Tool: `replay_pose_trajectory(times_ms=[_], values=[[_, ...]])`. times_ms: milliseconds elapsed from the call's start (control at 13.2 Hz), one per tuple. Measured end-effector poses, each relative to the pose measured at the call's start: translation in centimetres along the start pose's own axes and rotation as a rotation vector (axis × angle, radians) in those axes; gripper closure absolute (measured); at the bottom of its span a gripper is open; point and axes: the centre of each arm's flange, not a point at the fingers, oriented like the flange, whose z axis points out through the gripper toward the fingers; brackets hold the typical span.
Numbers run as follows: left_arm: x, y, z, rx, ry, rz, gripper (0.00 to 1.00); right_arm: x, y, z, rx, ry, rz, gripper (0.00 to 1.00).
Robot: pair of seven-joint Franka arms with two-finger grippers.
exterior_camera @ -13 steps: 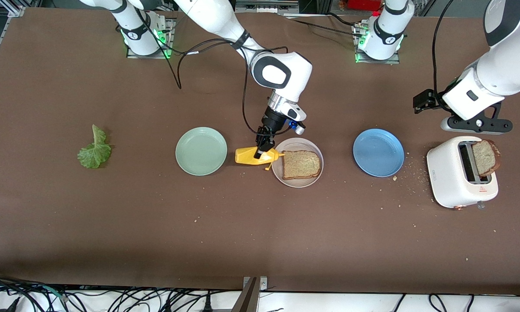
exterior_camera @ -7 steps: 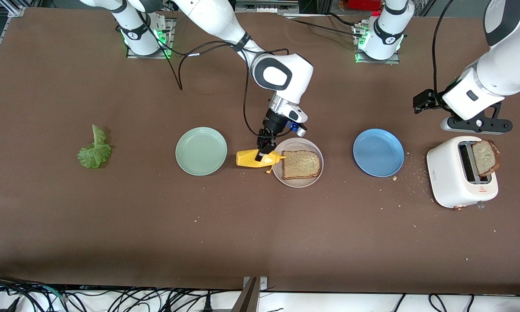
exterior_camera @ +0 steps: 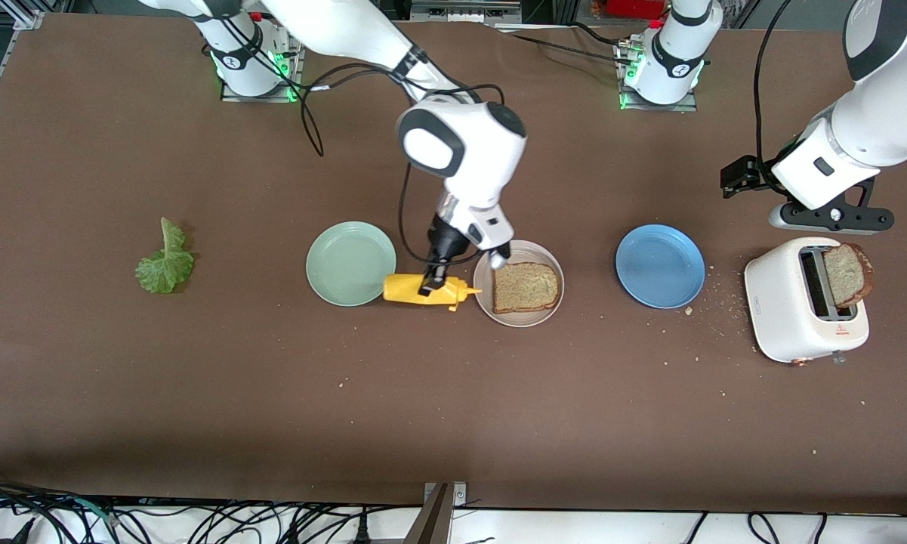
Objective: Make sandwich in beige plate with both arms
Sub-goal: 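Carry the mustard bottle back beside the lettuce with the right gripper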
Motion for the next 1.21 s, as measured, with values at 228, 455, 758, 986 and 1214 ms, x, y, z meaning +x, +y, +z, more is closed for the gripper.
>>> replay_pose_trajectory(times_ms=[228,455,758,986,1214], values=[[0.0,0.0,0.0,0.000,0.000,-0.001,0.00,-7.5,7.7,-0.7,0.203,0.136,0.073,0.90],[0.0,-0.1,0.0,0.000,0.000,-0.002,0.00,-16.7,13.2,2.4,0.476,0.263,0.161,0.90],[0.0,-0.1,0.0,0.000,0.000,-0.002,0.00,-31.1,16.2,12.1,0.826,0.513,0.218,0.90],[0.0,-0.1,0.0,0.000,-0.001,-0.002,0.00,-36.9,14.1,17.4,0.969,0.706,0.148,0.90],[0.0,-0.1,0.0,0.000,-0.001,-0.002,0.00,-40.1,9.4,22.1,1.058,0.936,0.027,0.90]])
